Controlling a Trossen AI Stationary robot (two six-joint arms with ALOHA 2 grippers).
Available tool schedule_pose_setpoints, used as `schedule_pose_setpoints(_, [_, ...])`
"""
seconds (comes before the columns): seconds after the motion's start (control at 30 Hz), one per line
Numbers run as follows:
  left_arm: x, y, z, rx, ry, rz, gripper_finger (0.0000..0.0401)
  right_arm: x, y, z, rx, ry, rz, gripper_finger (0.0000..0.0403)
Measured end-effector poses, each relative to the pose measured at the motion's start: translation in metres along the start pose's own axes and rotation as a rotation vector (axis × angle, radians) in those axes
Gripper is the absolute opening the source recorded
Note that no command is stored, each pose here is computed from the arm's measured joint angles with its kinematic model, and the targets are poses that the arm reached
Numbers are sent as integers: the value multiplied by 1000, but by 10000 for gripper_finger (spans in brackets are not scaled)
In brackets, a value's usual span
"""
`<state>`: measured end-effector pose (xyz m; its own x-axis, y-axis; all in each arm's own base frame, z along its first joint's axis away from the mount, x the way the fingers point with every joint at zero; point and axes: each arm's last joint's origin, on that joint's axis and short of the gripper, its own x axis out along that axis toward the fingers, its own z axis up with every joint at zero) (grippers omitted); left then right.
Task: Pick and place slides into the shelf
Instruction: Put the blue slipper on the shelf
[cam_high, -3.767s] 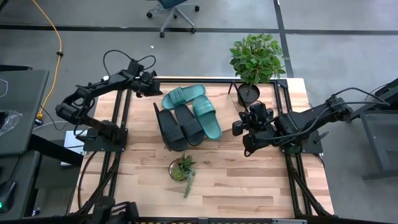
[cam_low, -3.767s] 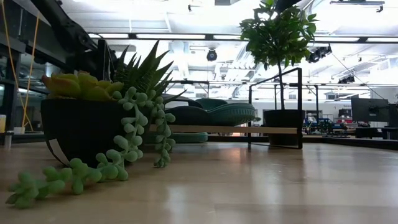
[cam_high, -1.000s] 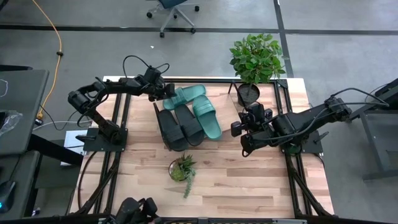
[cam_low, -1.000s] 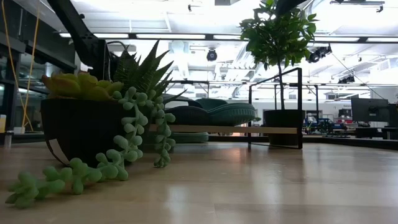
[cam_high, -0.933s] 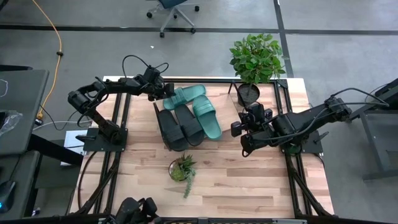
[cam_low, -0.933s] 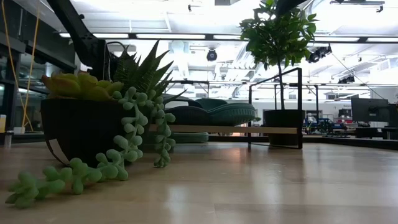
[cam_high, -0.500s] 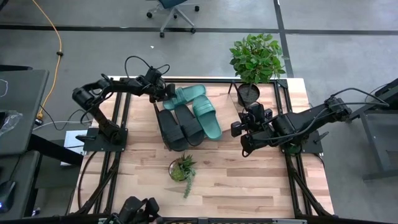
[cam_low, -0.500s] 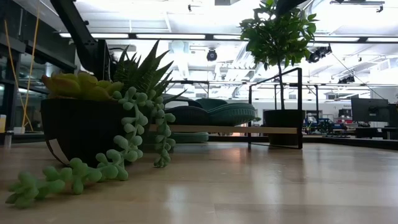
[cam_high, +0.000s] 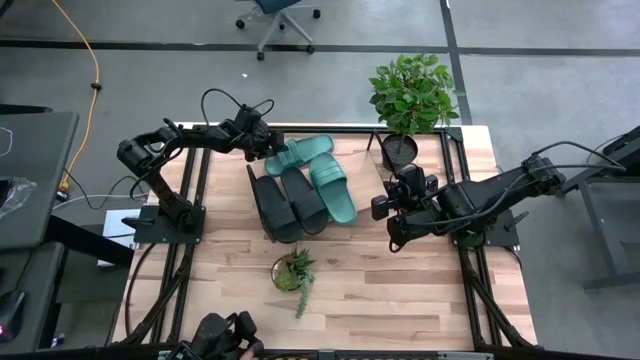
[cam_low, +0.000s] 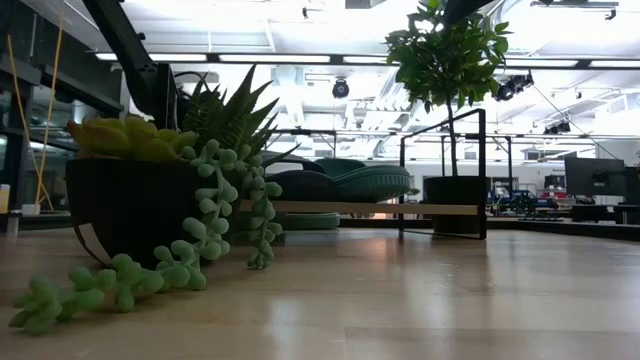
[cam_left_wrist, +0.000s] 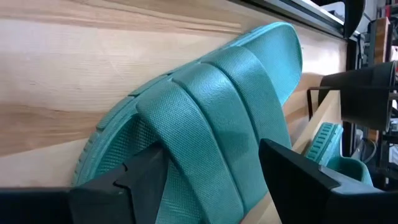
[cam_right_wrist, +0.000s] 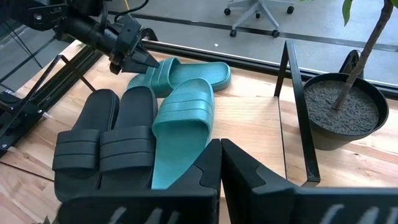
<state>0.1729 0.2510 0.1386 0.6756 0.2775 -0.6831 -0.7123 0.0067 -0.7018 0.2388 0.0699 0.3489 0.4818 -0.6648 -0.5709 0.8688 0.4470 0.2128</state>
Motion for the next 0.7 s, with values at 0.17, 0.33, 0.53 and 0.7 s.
schedule_pose_setpoints(0.17, [0, 0, 0, -4, -8, 8, 238, 0, 0, 0, 0, -3, -1, 1])
schedule_pose_setpoints(0.33, [0, 0, 0, -5, -7, 10, 209, 0, 0, 0, 0, -3, 0, 1])
schedule_pose_setpoints(0.53, [0, 0, 0, -5, -9, 11, 145, 0, 0, 0, 0, -4, 0, 1])
schedule_pose_setpoints(0.7, [0, 0, 0, -5, -14, 14, 94, 0, 0, 0, -1, -4, -1, 1])
